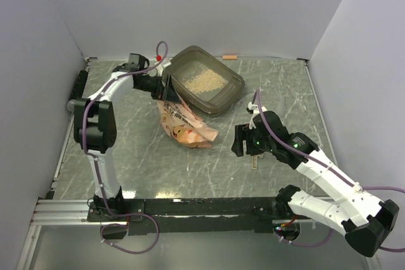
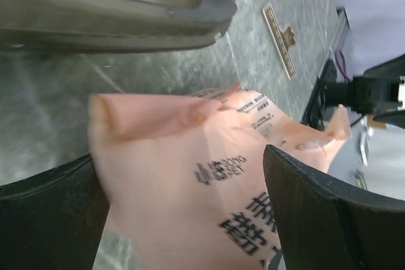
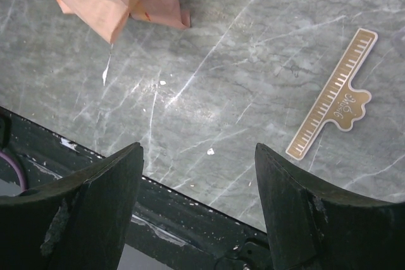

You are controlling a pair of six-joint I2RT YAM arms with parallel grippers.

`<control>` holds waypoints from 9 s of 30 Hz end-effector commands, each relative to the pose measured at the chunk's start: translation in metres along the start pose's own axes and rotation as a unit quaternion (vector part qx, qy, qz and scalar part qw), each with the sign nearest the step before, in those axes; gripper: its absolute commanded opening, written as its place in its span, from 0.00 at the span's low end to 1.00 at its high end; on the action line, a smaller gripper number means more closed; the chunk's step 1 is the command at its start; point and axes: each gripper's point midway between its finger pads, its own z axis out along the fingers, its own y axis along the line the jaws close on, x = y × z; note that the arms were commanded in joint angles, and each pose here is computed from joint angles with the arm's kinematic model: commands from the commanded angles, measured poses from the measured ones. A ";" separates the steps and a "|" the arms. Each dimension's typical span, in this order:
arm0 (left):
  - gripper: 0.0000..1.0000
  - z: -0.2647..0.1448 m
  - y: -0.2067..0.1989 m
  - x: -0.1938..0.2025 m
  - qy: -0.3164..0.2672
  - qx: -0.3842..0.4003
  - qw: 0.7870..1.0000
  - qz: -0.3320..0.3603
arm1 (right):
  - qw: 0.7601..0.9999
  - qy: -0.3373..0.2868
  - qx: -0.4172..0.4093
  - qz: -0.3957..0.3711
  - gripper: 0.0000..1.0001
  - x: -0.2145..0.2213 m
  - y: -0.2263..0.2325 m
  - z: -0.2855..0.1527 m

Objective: Fill the litter box with clean litter

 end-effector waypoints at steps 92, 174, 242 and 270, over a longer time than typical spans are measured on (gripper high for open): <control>0.71 -0.095 -0.198 0.061 -0.156 0.034 0.925 0.344 | 0.817 -0.067 -0.350 -0.453 0.00 -0.104 0.156 0.042; 0.01 -0.168 -0.193 -0.033 -0.236 -0.109 0.739 0.621 | 0.937 -0.244 -0.055 -0.245 0.85 -0.144 0.063 -0.009; 0.01 -0.111 -0.247 0.081 -0.241 0.056 0.718 0.650 | 0.877 -0.002 0.367 0.310 0.82 -0.059 -0.221 0.130; 0.40 -0.141 -0.234 0.019 -0.279 -0.100 0.783 0.547 | 0.886 -0.014 0.369 0.281 0.00 -0.079 -0.219 0.111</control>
